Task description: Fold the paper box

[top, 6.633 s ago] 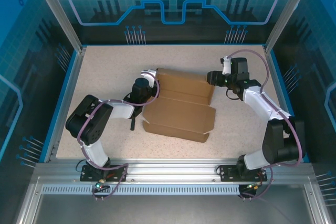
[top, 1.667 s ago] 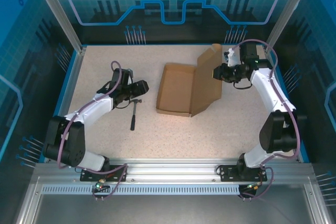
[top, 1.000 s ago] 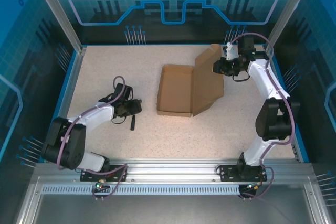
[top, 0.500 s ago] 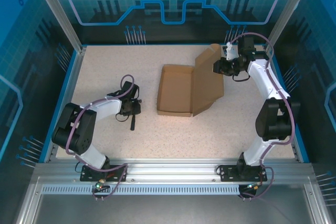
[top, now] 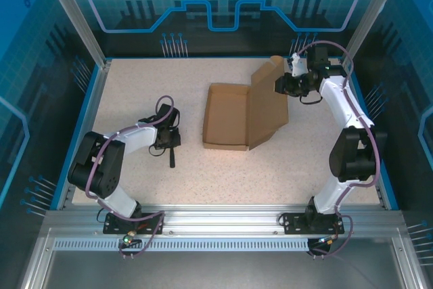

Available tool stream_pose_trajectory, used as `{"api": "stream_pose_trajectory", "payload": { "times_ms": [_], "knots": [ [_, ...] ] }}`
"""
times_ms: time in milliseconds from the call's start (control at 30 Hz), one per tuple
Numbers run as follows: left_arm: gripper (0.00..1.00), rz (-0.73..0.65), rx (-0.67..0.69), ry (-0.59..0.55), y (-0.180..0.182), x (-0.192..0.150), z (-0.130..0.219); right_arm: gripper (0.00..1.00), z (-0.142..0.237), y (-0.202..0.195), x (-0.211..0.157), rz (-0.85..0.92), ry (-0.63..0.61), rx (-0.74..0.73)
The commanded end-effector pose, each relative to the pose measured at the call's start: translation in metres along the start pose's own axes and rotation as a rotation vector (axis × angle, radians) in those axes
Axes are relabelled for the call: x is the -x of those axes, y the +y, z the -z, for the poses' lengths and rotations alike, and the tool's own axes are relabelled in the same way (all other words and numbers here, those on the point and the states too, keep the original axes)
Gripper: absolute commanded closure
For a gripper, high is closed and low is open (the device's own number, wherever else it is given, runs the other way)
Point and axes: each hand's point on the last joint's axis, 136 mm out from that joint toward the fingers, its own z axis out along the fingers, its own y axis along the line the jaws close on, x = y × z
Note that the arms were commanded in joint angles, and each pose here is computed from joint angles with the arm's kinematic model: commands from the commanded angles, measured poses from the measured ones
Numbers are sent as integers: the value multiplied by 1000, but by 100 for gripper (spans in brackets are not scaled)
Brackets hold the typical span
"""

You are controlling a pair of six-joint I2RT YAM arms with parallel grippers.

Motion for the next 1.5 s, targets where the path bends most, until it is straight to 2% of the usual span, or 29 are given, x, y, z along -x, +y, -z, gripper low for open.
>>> {"api": "stream_pose_trajectory", "payload": {
  "times_ms": [0,200,333,500,667,833,1033,1233,1467],
  "knots": [
    [93,-14,-70,-75,-19,22,16,77,5,5,4,13,0,11],
    [94,-44,-131,-161,-46,47,62,76,7,7,3,24,-2,11],
    [95,-74,-211,-215,-82,65,97,76,6,5,3,23,1,9],
    [96,-121,-268,-233,-129,85,113,76,4,7,3,24,3,18],
    [96,-166,-292,-212,-172,95,98,76,6,7,2,28,-3,15],
    [96,-201,-276,-167,-203,101,63,76,6,9,2,28,-2,19],
    [96,-239,-219,-113,-220,108,17,76,6,11,2,33,-4,22],
    [95,-262,-195,-78,-229,109,-11,76,6,10,1,32,0,16],
    [87,-268,-182,-38,-231,101,-36,75,5,12,0,36,5,16]
  ]
}}
